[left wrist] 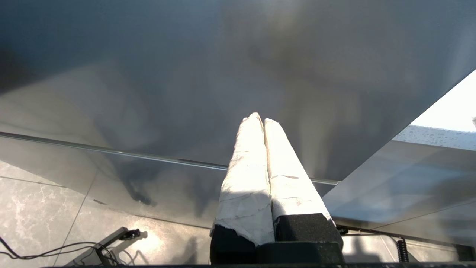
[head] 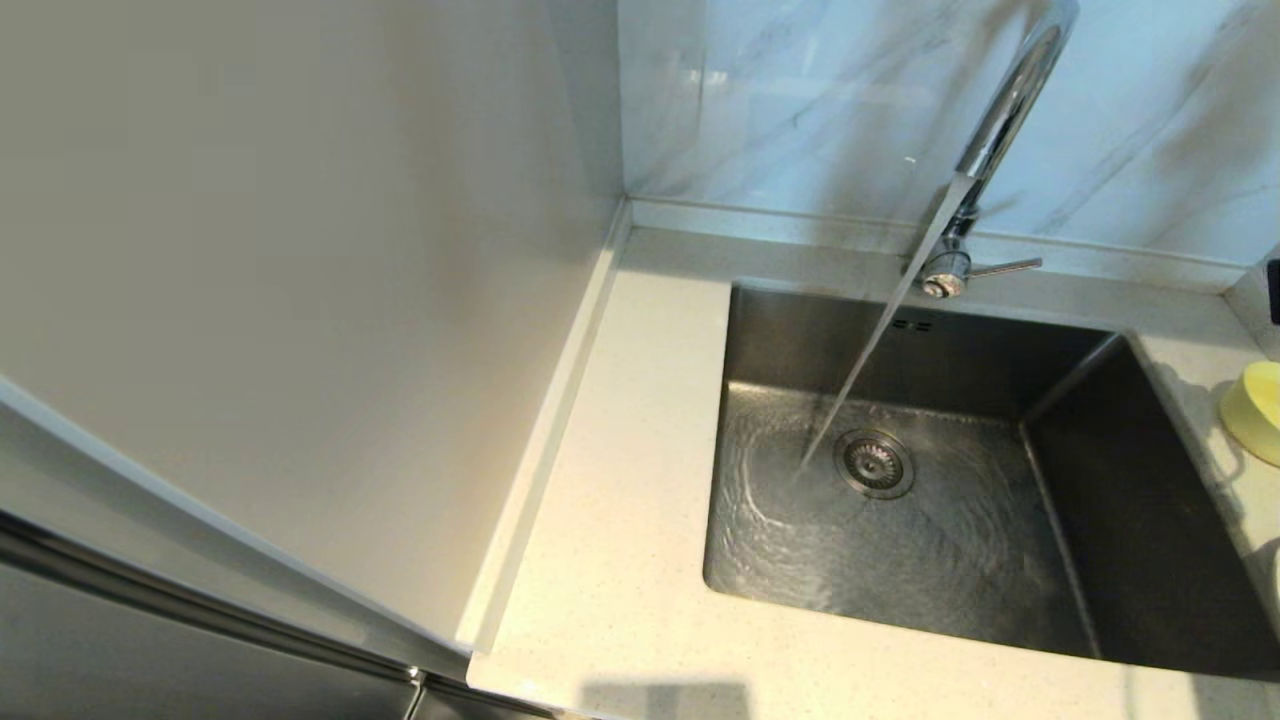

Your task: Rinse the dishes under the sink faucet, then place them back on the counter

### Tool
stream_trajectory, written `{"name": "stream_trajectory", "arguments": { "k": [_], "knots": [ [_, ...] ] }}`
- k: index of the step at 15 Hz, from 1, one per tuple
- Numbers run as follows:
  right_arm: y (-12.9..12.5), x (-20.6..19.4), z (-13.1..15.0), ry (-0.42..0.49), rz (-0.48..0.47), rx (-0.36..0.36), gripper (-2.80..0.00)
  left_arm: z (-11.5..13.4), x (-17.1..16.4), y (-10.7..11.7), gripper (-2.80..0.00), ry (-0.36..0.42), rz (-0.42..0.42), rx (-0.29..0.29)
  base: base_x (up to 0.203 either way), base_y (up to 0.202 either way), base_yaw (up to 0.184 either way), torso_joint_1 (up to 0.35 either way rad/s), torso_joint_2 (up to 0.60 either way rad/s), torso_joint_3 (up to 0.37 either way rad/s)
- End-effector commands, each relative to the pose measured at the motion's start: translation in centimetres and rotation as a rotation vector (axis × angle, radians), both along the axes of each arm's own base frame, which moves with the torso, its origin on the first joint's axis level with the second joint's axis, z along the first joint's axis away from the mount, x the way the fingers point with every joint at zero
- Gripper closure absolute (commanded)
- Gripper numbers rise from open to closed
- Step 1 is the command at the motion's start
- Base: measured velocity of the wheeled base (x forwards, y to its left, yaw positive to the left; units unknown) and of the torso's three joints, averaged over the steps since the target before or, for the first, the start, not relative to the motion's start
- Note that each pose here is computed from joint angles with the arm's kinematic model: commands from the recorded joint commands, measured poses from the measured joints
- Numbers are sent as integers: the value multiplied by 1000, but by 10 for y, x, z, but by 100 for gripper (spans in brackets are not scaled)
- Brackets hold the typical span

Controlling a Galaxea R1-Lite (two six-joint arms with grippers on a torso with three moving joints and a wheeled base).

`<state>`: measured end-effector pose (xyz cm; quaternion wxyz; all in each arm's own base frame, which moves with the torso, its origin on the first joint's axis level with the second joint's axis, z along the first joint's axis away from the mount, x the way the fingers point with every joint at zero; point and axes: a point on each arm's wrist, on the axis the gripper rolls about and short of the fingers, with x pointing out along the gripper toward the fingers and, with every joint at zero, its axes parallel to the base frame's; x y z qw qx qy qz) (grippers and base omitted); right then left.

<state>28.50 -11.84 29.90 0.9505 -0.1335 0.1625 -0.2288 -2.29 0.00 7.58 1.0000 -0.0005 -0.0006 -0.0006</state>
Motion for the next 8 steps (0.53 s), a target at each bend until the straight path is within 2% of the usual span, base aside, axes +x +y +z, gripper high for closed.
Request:
{"name": "stream_trajectory", "arguments": {
  "k": [1, 3, 8],
  "knots": [
    [13, -16, 9, -36, 15, 7, 0, 0, 0, 0, 0, 0, 0, -1, 0, 0, 0, 0, 0, 0],
    [35, -37, 9, -69, 46, 65, 0, 0, 0, 0, 0, 0, 0, -1, 0, 0, 0, 0, 0, 0],
    [96, -110, -6, -138, 98, 277, 0, 0, 0, 0, 0, 0, -1, -1, 0, 0, 0, 0, 0, 0]
  ]
}}
